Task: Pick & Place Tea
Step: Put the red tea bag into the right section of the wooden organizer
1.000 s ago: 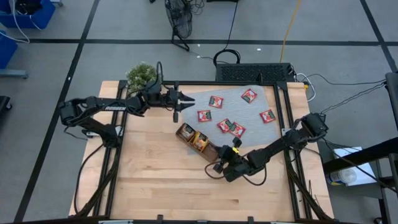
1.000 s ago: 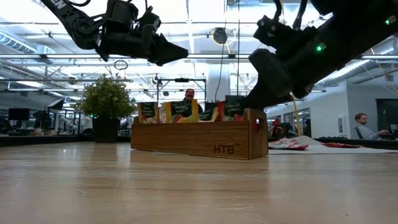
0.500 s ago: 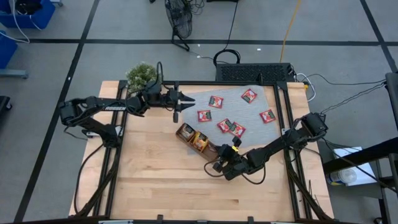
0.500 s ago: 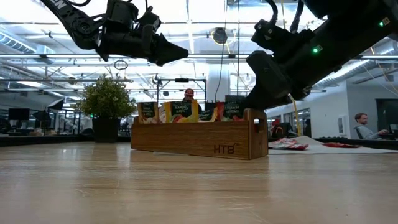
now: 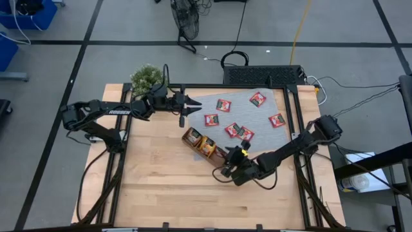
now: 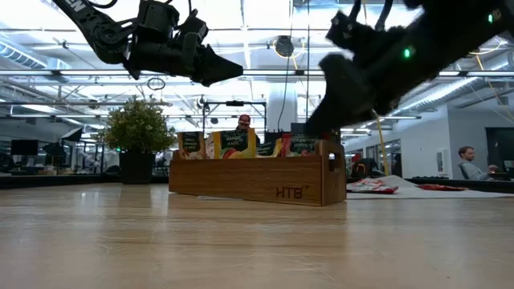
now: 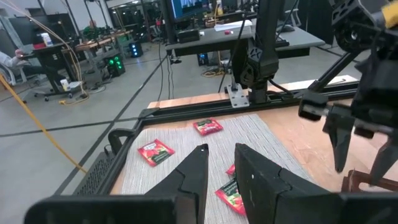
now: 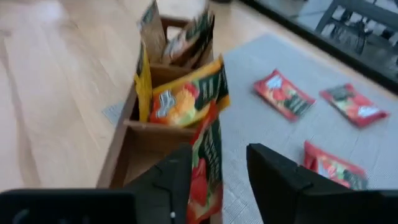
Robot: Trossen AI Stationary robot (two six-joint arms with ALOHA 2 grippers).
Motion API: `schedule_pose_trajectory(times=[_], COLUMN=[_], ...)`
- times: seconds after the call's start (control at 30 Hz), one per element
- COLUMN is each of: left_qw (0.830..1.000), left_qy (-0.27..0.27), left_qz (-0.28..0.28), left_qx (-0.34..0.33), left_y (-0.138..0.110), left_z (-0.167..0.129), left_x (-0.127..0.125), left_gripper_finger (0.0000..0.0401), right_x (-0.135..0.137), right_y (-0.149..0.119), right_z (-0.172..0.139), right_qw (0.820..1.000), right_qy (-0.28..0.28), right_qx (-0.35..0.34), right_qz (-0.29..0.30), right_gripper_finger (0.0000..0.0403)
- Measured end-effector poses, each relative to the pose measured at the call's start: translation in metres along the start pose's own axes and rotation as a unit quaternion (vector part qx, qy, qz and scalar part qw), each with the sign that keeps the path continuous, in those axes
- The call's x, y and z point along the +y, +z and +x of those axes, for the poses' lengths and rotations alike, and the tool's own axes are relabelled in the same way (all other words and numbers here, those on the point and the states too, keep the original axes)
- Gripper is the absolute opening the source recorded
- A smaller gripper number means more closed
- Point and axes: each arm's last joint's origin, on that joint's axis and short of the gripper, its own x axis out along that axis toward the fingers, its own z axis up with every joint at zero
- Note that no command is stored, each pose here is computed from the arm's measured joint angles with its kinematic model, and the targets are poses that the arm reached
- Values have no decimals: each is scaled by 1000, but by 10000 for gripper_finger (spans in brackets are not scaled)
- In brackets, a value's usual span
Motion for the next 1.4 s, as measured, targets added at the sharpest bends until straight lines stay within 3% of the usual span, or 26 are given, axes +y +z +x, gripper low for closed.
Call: schedule_pose_trajectory(times=[0.13, 0.23, 0.4, 0.63, 0.8, 1.03, 1.2, 1.4], left_qw=[1000, 1000, 1000, 1000, 1000, 1000, 1000, 1000], left_qy=[0, 0, -1, -1, -1, 0, 0, 0], left_qz=[-2, -10, -10, -11, -11, -9, -10, -9], left_qx=[0, 0, 3, 3, 3, -1, 1, -1], left_y=[0, 0, -1, -1, -1, 0, 0, 0], left_z=[0, 0, 0, 0, 0, 0, 0, 0], left_x=[0, 0, 0, 0, 0, 0, 0, 0], left_gripper_finger=[86, 85, 86, 86, 86, 86, 86, 86], right_x=[-6, -16, -54, -124, -153, -158, -155, -159], right_y=[17, 30, 61, 88, 89, 71, 62, 64], right_z=[-10, -17, -7, 50, 94, 150, 186, 202], right_qw=[999, 995, 993, 993, 987, 972, 964, 956], right_qy=[-10, -47, -78, 4, 107, 190, 197, 194], right_qx=[-28, -56, -37, 60, 55, 80, 116, 162], right_qz=[-29, -71, -76, -102, -104, -115, -137, -149], right_gripper_finger=[145, 143, 145, 167, 206, 238, 247, 251])
